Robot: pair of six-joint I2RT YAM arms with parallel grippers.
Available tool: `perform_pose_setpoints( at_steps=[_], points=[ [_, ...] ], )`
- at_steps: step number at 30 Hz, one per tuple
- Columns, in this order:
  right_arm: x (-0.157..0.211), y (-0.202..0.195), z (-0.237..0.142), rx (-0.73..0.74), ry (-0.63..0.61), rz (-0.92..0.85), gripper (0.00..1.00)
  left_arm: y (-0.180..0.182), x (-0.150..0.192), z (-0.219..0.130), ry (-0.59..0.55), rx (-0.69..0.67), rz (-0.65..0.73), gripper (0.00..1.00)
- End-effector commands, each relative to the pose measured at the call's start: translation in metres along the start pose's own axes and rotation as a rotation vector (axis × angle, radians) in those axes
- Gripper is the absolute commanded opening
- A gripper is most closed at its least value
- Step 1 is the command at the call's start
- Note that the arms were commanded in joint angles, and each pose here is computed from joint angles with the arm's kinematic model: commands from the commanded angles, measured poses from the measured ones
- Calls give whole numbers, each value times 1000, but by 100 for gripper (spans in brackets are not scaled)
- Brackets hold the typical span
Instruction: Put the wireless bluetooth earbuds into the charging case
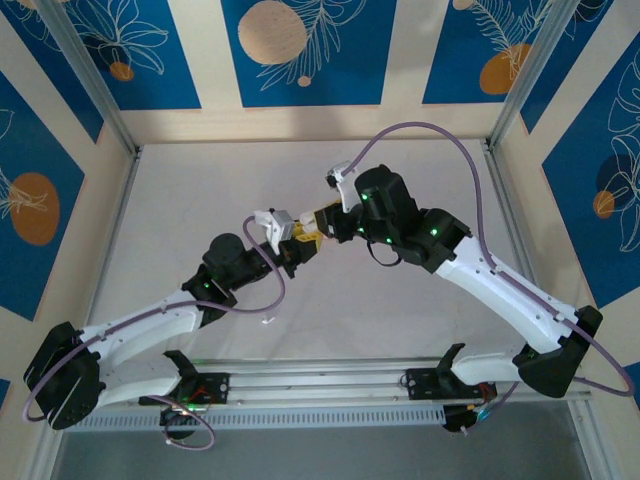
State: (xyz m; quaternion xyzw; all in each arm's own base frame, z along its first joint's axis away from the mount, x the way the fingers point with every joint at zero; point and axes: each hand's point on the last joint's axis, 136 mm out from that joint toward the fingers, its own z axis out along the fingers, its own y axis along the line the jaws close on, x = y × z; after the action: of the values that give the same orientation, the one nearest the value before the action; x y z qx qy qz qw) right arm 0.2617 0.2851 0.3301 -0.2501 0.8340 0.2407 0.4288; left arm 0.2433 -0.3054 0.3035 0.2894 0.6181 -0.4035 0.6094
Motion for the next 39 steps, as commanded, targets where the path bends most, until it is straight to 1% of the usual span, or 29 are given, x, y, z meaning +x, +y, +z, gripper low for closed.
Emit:
perform_pose_setpoints(
  at_steps=[1,4,7,11,17,23,27,34,39],
  points=[
    [1,-6,3,42,-12,-43,31,-11,-36,-3,-102,30,2,15],
    [3,-10,3,64,-14,-53,31,-10,-38,-4,-108,27,2,15],
    [4,-8,3,56,-9,-73,31,-11,-39,-4,-111,30,0,15],
    [10,1,5,0,12,-96,32,-11,-40,-4,-119,26,-5,15],
    [21,19,2,-110,50,-94,37,-10,-43,-5,-131,18,-7,15],
    [24,17,-1,-126,72,-46,38,-11,-44,-5,-132,24,-5,15],
    [21,15,-4,-140,68,-12,42,-12,-44,-5,-131,28,-1,15],
    [11,14,-15,-188,46,74,57,-12,-42,-5,-122,30,8,15],
    [-3,10,-27,-229,-4,165,64,-12,-41,-6,-116,29,19,15]
  ],
)
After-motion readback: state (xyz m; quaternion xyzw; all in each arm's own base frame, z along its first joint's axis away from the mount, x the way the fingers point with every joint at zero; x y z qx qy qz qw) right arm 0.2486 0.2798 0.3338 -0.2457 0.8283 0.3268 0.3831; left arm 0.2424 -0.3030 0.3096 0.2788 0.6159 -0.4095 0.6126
